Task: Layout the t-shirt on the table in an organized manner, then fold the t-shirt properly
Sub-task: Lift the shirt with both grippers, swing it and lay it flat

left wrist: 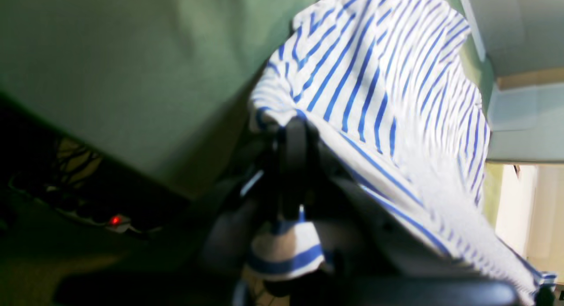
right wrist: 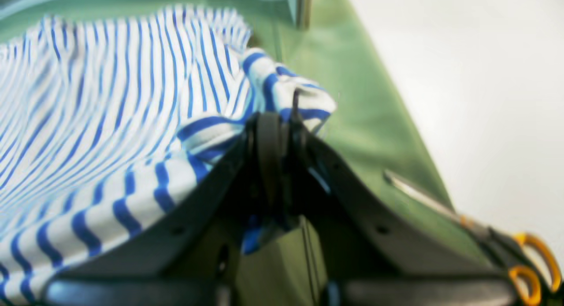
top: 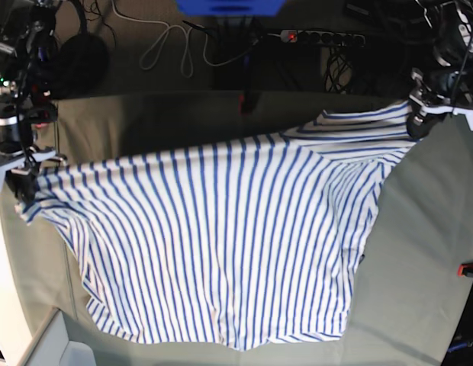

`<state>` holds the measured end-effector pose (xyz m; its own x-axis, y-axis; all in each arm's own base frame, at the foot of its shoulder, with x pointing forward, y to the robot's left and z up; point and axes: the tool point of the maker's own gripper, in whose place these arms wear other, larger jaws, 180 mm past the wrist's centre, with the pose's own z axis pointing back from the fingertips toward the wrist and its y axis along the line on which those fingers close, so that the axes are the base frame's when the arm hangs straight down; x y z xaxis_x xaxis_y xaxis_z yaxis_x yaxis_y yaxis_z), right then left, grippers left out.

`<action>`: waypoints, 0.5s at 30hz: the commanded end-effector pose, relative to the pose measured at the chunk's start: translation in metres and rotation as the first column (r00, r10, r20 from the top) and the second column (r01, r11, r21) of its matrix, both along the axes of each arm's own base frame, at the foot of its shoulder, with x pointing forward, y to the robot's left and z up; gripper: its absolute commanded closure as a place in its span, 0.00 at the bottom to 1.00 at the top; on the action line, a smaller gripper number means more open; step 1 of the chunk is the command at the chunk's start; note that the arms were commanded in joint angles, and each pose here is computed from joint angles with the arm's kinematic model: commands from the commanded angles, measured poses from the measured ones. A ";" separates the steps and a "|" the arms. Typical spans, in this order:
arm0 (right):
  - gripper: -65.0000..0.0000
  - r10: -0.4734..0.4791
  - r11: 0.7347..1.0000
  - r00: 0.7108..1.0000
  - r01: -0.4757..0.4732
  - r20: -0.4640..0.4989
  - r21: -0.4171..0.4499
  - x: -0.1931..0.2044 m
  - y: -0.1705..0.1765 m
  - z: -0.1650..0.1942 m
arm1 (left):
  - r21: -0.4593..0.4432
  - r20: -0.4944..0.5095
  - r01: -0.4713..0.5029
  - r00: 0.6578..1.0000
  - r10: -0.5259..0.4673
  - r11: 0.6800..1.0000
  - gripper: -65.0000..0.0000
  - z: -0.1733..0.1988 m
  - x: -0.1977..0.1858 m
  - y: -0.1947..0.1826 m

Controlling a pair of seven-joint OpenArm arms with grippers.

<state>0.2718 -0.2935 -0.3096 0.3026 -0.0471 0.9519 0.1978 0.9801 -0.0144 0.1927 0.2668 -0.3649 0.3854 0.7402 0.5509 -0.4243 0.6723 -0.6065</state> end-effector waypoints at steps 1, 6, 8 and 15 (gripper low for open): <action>1.00 -0.007 1.000 0.999 0.008 0.043 -0.029 0.002 -0.008 0.011 | 0.023 0.028 -0.025 0.999 0.024 0.999 1.00 0.008 0.002 0.008; 1.00 -0.040 0.999 0.998 0.040 -0.043 0.003 -0.011 -0.019 -0.023 | -0.004 0.026 -0.032 0.999 0.032 0.999 1.00 0.004 0.000 0.000; 1.00 -0.045 0.999 0.997 0.045 -0.068 0.004 -0.014 -0.023 -0.031 | -0.005 0.026 -0.033 0.999 0.033 0.999 1.00 0.004 0.000 -0.001; 0.83 -0.051 0.999 0.993 0.051 -0.107 0.004 -0.018 -0.030 -0.045 | -0.020 0.014 -0.017 1.000 0.018 1.000 0.99 0.001 0.002 -0.005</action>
<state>0.2476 -0.3148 -0.3706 0.4454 -0.1018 0.8895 0.2408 0.9705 -0.0095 0.1904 0.2568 -0.3728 0.3835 0.7648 0.5177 -0.4410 0.6442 -0.6250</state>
